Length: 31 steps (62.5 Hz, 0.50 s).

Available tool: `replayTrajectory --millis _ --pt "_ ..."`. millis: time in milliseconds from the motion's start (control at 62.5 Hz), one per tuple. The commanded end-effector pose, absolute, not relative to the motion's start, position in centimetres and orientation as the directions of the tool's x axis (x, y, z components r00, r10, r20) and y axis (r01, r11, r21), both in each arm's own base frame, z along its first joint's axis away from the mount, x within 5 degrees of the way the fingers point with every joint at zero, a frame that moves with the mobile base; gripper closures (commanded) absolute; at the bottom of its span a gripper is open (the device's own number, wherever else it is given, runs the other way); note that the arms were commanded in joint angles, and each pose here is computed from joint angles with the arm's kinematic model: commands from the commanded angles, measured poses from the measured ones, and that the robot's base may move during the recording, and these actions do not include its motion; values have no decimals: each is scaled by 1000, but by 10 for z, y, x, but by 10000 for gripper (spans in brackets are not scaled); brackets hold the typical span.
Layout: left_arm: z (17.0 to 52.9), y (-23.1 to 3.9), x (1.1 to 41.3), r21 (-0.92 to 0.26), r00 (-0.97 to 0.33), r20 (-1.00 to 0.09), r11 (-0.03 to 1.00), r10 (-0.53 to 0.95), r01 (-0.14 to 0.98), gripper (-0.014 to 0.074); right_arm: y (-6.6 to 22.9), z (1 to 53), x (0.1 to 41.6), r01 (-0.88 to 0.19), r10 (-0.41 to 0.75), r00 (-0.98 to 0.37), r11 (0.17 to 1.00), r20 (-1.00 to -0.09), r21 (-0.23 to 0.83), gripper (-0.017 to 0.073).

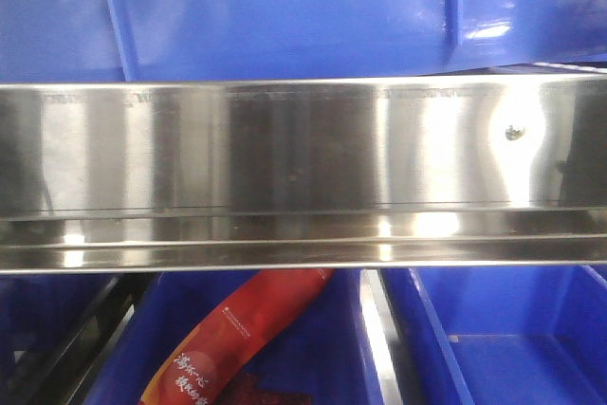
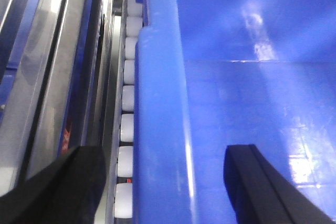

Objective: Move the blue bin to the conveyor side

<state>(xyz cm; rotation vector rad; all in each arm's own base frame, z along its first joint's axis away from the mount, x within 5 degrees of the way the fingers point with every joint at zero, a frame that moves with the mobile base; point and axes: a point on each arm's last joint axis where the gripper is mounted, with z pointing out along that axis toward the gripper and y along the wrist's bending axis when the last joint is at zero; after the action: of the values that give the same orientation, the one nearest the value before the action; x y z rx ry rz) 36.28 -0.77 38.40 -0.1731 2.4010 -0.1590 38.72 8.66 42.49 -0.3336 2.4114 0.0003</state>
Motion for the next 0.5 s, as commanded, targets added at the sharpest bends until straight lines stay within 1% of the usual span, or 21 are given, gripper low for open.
replayTrajectory --millis 0,112,224,368,480 --pt "385 -8 364 -161 -730 -662 983 -170 -83 215 82 425 388 -225 -250 -723 967 -643 -122 637" --pt "384 -8 365 -161 -730 -662 983 -170 -83 226 82 425 388 -225 -250 -723 967 -643 -122 637" --pt "382 -8 367 -160 -735 -657 983 -170 -85 294 82 425 388 -225 -250 -723 967 -643 -122 637" --pt "379 -8 371 -163 -732 -659 983 -172 -85 473 82 425 388 -225 -250 -723 967 -643 -122 637" --pt "378 -9 372 -184 -732 -656 979 -185 -83 629 82 425 388 -225 -250 -723 967 -643 -122 637"
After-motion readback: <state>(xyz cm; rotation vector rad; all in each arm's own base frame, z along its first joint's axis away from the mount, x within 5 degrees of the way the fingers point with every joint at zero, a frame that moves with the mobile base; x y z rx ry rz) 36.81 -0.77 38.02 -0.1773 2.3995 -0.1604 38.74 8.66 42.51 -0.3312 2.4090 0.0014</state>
